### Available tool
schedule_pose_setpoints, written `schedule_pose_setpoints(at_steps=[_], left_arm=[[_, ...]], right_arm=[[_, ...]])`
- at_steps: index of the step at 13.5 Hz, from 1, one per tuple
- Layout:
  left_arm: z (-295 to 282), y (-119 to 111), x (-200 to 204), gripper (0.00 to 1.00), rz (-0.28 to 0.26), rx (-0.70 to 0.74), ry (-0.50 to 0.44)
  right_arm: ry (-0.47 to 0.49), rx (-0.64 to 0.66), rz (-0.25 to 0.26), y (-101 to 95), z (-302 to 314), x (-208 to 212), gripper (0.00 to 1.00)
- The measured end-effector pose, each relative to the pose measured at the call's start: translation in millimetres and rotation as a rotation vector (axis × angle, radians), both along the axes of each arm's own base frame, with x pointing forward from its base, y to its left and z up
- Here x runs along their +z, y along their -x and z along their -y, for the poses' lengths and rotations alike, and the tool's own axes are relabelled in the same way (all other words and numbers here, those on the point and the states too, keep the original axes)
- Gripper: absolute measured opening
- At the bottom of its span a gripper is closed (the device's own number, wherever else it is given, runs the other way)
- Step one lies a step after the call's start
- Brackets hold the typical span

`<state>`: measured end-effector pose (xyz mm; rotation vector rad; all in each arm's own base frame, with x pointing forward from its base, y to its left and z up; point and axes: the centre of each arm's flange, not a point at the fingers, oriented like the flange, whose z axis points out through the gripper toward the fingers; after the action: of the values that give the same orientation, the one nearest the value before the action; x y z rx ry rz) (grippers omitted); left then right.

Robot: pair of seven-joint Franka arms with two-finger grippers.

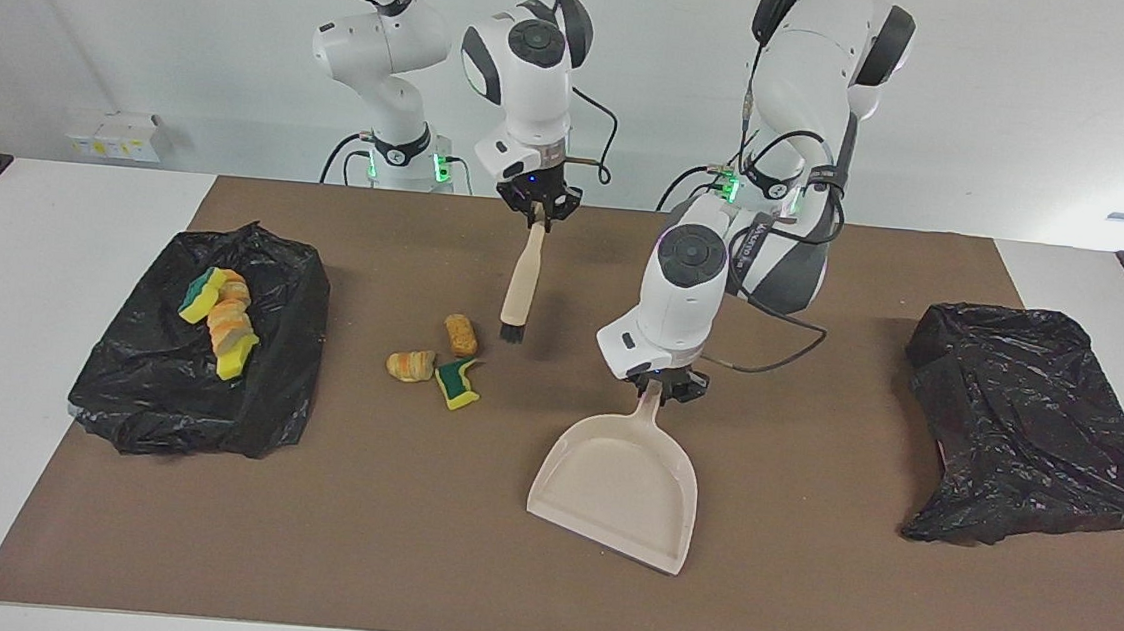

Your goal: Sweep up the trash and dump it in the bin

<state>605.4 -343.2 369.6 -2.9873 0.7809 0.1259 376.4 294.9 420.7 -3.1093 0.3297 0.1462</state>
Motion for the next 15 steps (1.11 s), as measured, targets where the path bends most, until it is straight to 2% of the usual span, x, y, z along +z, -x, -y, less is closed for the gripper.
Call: schedule_pose_setpoints(at_steps=[3,6,9,15], left_arm=[[-24.4,-3.2,10.4,0.31,-0.034,-0.13,-0.013],[-32.7,5.0,13.5,0.31,-0.034,-0.173,-0.05],[-35.5,14.9,17.0,0.31,-0.035,-0.211,-0.075],[-45.7,38.0,20.8,0.31,-0.087,-0.475,-0.102]], right_arm=[[0.06,-0.008,-0.012,-23.4,52.4,4.1,0.27],[0.072,0.013,-0.019,-48.8,123.1,15.7,0.27],[0.08,0.052,-0.023,-62.7,170.5,12.3,0.27],[0.11,0.094,-0.057,-83.5,190.2,-39.6,0.27]])
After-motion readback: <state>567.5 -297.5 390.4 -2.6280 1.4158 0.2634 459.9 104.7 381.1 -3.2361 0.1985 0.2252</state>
